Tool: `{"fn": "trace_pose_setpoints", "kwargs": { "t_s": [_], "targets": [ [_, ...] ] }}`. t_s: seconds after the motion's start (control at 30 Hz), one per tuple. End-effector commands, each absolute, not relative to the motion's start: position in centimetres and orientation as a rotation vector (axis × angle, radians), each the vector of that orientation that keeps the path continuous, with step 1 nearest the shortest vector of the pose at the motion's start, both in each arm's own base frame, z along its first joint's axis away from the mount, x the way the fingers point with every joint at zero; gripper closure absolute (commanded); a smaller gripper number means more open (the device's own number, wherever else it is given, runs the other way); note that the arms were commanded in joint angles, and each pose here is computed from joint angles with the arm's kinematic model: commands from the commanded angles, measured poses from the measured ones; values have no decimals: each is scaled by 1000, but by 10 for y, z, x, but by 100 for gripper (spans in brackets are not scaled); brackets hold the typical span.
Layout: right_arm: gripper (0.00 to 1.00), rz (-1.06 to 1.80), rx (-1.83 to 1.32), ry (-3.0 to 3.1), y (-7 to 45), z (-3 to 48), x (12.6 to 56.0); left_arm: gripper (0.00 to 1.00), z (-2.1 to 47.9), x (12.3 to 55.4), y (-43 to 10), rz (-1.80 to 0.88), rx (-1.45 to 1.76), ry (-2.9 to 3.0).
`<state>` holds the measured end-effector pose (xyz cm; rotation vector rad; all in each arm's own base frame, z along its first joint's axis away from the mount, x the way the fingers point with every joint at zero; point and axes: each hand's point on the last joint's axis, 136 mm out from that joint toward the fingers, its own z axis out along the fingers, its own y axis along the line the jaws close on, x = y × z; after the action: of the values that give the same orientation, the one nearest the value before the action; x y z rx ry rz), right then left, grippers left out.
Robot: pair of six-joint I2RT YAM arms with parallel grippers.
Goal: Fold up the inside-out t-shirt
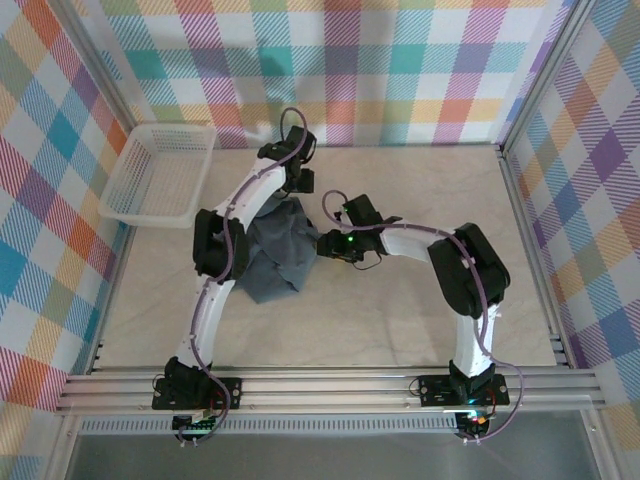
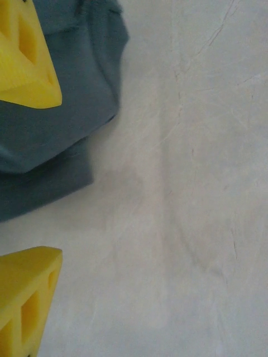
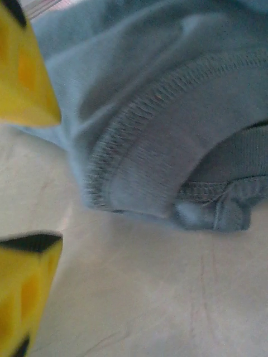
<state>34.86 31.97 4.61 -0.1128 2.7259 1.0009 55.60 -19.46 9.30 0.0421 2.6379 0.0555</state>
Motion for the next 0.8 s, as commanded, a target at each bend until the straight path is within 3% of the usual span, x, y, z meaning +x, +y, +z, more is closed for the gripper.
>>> {"fn": "trace_pose_setpoints", "kwargs": {
  "t_s": [0.0,0.1,0.2,0.27,0.3,0.4,0.57,0.77],
  "targets": [
    [79,1010,-145,2620,328,68,368,33,77,543,-162,102,140,2771],
    [100,1000,-189,2611,327,73,367,34,56,529,-184,-213,231,2858],
    [100,980,-197,2617,324,71,366,45,53,528,-196,-462,199,2862],
    [100,958,-195,2613,322,73,367,54,53,534,-195,-493,175,2846],
    [100,941,-192,2612,320,74,368,60,54,535,-194,-498,177,2840],
    [100,878,-187,2589,311,80,370,100,58,535,-194,-529,182,2844],
    [100,743,-196,2492,285,122,378,100,112,536,-186,-544,144,2741],
    [100,558,-174,2286,237,210,381,100,273,527,-155,-471,45,2402]
  ]
}}
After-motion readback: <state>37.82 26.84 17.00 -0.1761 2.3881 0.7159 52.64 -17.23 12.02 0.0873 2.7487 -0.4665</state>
